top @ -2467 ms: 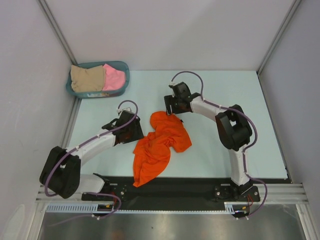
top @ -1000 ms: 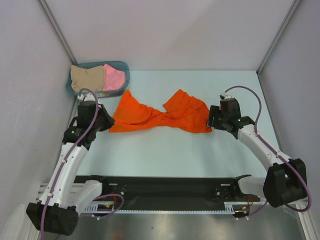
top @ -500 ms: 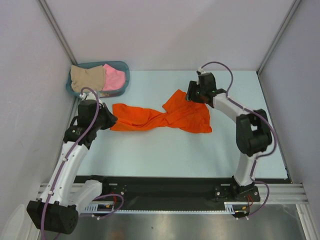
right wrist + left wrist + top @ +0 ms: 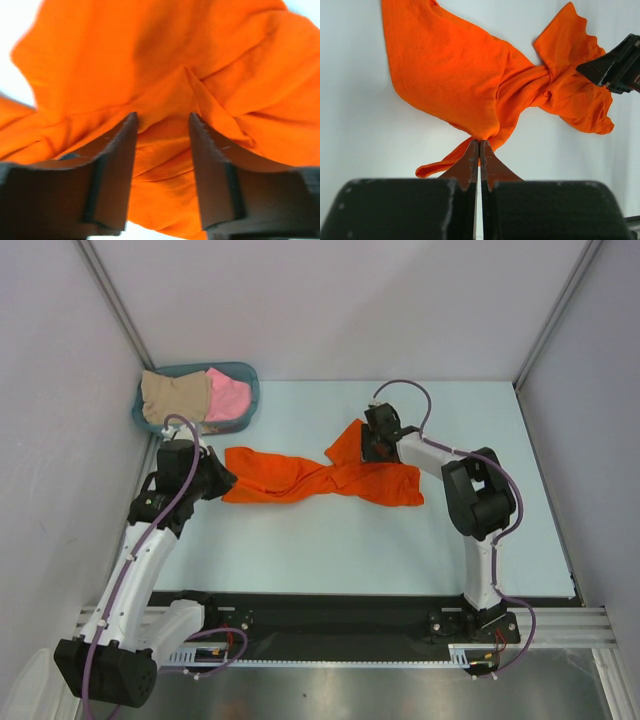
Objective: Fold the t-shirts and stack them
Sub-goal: Flatten the tshirt out
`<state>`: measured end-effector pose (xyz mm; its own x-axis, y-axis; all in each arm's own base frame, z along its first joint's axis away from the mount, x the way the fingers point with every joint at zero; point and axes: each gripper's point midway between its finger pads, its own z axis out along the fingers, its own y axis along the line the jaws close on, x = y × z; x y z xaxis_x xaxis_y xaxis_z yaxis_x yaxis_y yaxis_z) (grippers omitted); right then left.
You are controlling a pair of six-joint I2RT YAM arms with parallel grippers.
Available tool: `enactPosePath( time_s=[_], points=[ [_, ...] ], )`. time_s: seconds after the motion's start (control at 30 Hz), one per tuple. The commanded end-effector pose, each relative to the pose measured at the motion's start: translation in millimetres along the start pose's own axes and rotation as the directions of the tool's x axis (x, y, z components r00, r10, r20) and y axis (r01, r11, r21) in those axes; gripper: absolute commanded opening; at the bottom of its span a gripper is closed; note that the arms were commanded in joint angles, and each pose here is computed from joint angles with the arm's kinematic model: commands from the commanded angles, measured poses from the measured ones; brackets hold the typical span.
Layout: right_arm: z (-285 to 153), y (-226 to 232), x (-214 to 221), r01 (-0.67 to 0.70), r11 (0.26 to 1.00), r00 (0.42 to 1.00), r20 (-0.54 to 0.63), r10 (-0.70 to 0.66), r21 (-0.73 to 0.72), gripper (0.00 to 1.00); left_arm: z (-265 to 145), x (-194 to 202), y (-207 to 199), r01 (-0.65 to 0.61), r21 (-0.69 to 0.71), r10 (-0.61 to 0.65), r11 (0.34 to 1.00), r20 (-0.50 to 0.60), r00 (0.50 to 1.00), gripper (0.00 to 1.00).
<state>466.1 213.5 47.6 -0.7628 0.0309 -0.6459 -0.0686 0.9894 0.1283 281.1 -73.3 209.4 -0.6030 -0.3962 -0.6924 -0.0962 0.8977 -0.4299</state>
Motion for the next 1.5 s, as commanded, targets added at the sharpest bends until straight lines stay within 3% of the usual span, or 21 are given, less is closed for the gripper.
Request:
enactPosePath(
  time_s=[0.0,0.3,0.37,0.4,0.53,0.6,0.8,1.03,1.1,1.23,1.33,1.47],
  points=[
    [-11.5,-24.2,-10.5,0.101,0.989,0.993,0.043,-0.106,0.112,0.53,-2.4,-12.9,-7.2,-0.010,0.031,0.009,0.999,0.037,0.999,0.00],
    [-8.6,-38.8,-9.6,0.144,0.978,0.987,0.046,-0.152,0.151,0.57,-1.3,-10.1,-7.8,0.000,0.038,-0.001,0.999,0.028,1.000,0.00],
    [-2.4,-34.4,-4.7,0.126,0.987,0.991,0.029,-0.129,0.105,0.53,-1.5,-10.7,-7.9,0.001,0.037,-0.002,0.999,0.030,1.000,0.00],
    [-1.5,-34.0,-4.7,0.117,0.988,0.992,0.029,-0.120,0.097,0.50,-2.1,-11.5,-8.5,0.002,0.038,-0.003,0.999,0.033,0.999,0.00],
    [-13.5,-33.2,-14.6,0.104,0.988,0.991,0.070,-0.112,0.113,0.13,-4.9,-15.1,-10.5,0.004,0.044,-0.006,0.999,0.045,0.999,0.00],
    [-28.2,-31.7,-29.1,0.099,0.989,0.987,0.115,-0.112,0.113,0.00,-6.6,-17.1,-11.2,0.006,0.045,-0.008,0.999,0.053,0.999,0.00],
    [-74.6,-45.3,-65.9,0.074,0.981,0.975,0.192,-0.108,0.178,0.00,-11.6,-31.2,-18.1,0.008,0.053,-0.012,0.999,0.080,0.997,0.00],
    [-169.1,-59.0,-99.7,0.032,0.980,0.943,0.319,-0.094,0.195,0.00,-49.0,-94.7,-47.4,0.001,0.091,-0.022,0.996,0.229,0.973,0.00],
    [-214.8,-67.8,-109.7,-0.015,0.983,0.921,0.386,-0.058,0.182,0.00,-66.6,-111.2,-48.3,0.011,0.067,-0.029,0.998,0.281,0.959,0.01],
    [-309.8,-88.7,-115.2,-0.124,0.983,0.831,0.555,0.030,0.133,0.00,-134.5,-158.0,-62.5,0.002,0.083,-0.041,0.997,0.471,0.881,0.00],
    [-383.5,-92.8,-108.8,-0.181,0.983,0.741,0.658,0.131,0.008,0.00,-169.7,-177.8,-59.4,0.022,0.060,-0.052,0.998,0.575,0.817,0.00],
    [-415.7,-88.4,-84.6,-0.162,0.983,0.739,0.649,0.179,-0.087,0.00,-171.4,-187.0,-53.9,0.048,0.048,-0.068,0.998,0.625,0.778,0.00]
  ],
)
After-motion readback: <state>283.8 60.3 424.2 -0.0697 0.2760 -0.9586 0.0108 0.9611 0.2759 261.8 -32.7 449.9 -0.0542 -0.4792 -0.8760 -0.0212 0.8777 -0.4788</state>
